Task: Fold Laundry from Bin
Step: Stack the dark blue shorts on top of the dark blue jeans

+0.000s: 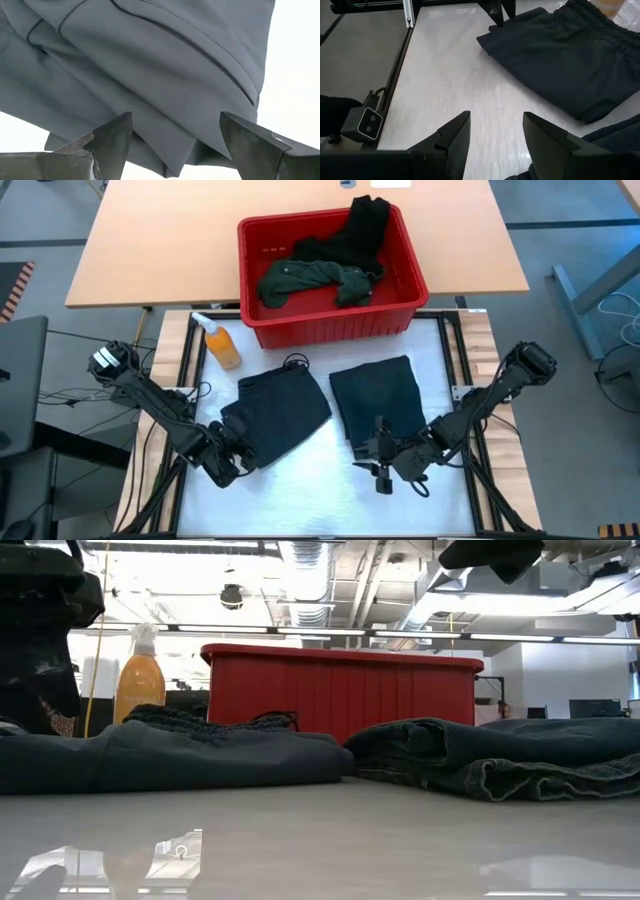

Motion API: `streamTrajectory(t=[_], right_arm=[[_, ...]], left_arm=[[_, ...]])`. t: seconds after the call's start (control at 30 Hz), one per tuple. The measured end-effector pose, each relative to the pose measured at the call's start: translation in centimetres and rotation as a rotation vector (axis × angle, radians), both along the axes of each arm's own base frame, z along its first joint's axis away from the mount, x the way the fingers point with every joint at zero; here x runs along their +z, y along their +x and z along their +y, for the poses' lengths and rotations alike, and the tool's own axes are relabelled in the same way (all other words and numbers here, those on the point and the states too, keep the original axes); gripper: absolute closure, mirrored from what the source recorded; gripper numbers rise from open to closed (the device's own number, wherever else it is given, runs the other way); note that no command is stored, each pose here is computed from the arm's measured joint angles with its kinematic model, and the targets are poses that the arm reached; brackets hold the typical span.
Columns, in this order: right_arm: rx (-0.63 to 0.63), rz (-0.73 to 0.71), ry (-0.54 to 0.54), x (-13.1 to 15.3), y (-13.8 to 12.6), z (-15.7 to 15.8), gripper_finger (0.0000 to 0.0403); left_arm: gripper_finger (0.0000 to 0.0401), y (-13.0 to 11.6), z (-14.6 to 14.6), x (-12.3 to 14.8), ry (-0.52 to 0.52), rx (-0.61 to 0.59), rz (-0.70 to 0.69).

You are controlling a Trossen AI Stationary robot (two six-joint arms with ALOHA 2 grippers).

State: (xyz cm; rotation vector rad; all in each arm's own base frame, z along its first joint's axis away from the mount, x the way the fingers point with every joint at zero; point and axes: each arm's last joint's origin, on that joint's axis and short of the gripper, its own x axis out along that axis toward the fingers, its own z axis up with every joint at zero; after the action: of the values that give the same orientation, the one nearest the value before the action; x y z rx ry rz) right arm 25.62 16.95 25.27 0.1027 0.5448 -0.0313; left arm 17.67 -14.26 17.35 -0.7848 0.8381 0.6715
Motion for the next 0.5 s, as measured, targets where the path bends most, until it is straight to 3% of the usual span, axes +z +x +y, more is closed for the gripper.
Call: streamTrajectory(t=[0.27, 0.5], right_arm=[[0.003, 0.002, 0.002, 0.0, 0.0, 0.0, 0.0196], [0.0, 0.003, 0.004, 0.0, 0.1, -0.2, 0.0196]], left_arm=[[0.0113, 0.4, -0.6, -2.2, 0.024, 0.047, 0.064], [0.0113, 1.2, -1.2, -2.4, 0.028, 0.005, -0.001]])
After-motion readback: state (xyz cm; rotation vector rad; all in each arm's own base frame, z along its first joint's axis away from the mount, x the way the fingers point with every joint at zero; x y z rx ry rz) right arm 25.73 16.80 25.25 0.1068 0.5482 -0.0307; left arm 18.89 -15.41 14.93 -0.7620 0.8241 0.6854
